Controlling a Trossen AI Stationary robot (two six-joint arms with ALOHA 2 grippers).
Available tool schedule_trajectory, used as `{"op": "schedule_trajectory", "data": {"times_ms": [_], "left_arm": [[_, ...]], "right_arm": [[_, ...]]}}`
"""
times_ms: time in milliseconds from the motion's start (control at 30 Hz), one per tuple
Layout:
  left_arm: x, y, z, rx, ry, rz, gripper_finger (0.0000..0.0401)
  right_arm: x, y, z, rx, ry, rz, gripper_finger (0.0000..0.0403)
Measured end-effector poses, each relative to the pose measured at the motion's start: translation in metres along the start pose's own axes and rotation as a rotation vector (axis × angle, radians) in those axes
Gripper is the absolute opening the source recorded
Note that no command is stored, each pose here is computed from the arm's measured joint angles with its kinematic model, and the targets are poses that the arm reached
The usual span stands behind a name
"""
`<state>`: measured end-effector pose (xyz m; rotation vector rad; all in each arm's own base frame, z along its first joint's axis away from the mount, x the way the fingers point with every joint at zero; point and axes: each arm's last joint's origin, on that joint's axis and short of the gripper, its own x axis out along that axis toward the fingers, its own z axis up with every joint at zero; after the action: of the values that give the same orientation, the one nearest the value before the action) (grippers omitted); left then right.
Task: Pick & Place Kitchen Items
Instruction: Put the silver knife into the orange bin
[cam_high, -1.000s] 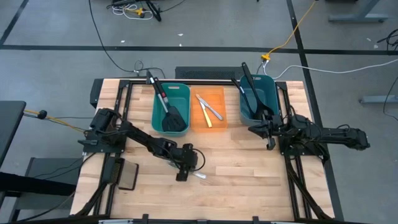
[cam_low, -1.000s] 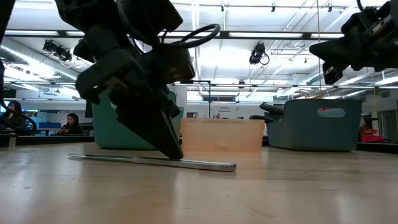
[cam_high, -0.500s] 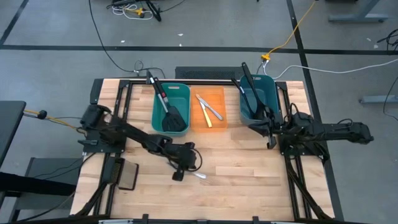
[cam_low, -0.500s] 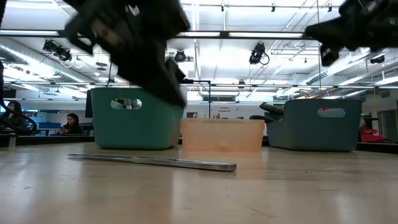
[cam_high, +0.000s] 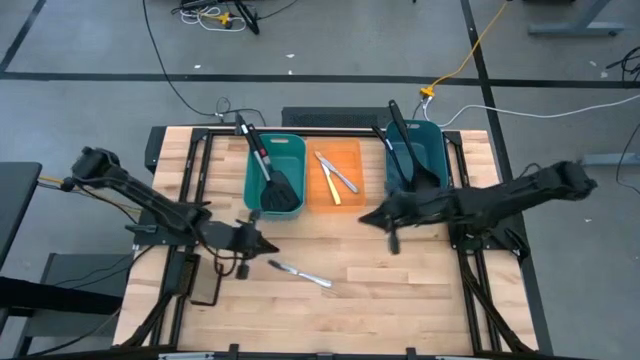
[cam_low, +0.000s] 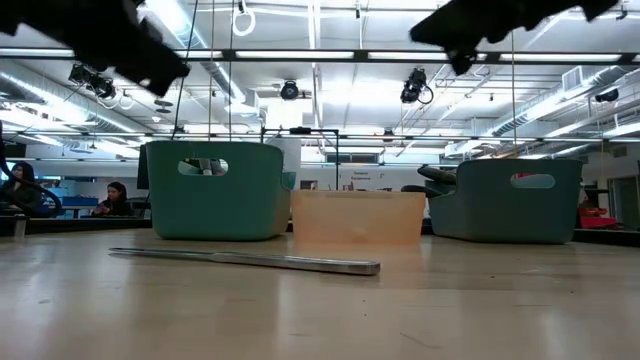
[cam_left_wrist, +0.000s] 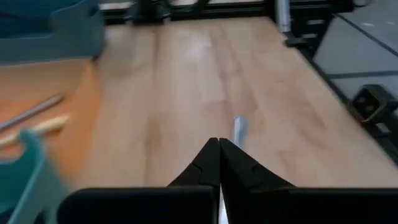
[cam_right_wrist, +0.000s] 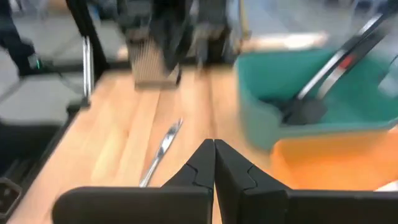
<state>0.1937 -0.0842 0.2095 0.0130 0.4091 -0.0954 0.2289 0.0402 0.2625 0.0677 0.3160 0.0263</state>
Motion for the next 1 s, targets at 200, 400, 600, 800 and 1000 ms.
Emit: {"op": "schedule_trajectory", "data": {"times_ms": [200,400,600,800,1000], "left_arm": [[-0.015,0.002,-0.020,-0.039,-0.028,0.048,0.0004],[-0.017,-0.002,-0.022,-0.016,-0.031,0.043,0.0004],[-0.018,-0.005,-0.022,0.006,-0.037,0.044,0.0005],[-0.018,-0.006,-0.022,0.008,-0.043,0.039,0.0007],[-0.018,-0.006,-0.021,0.015,-0.052,0.038,0.0006]], "right_arm": [[0.068,0.030,0.007,0.093,0.302,-0.026,0.0014],[0.131,0.059,-0.007,0.163,0.595,-0.090,0.0099],[0.173,0.087,-0.024,0.166,0.704,-0.074,0.0198],[0.191,0.108,-0.034,0.194,0.687,-0.135,0.0215],[0.198,0.119,-0.062,0.203,0.730,-0.229,0.0200]]}}
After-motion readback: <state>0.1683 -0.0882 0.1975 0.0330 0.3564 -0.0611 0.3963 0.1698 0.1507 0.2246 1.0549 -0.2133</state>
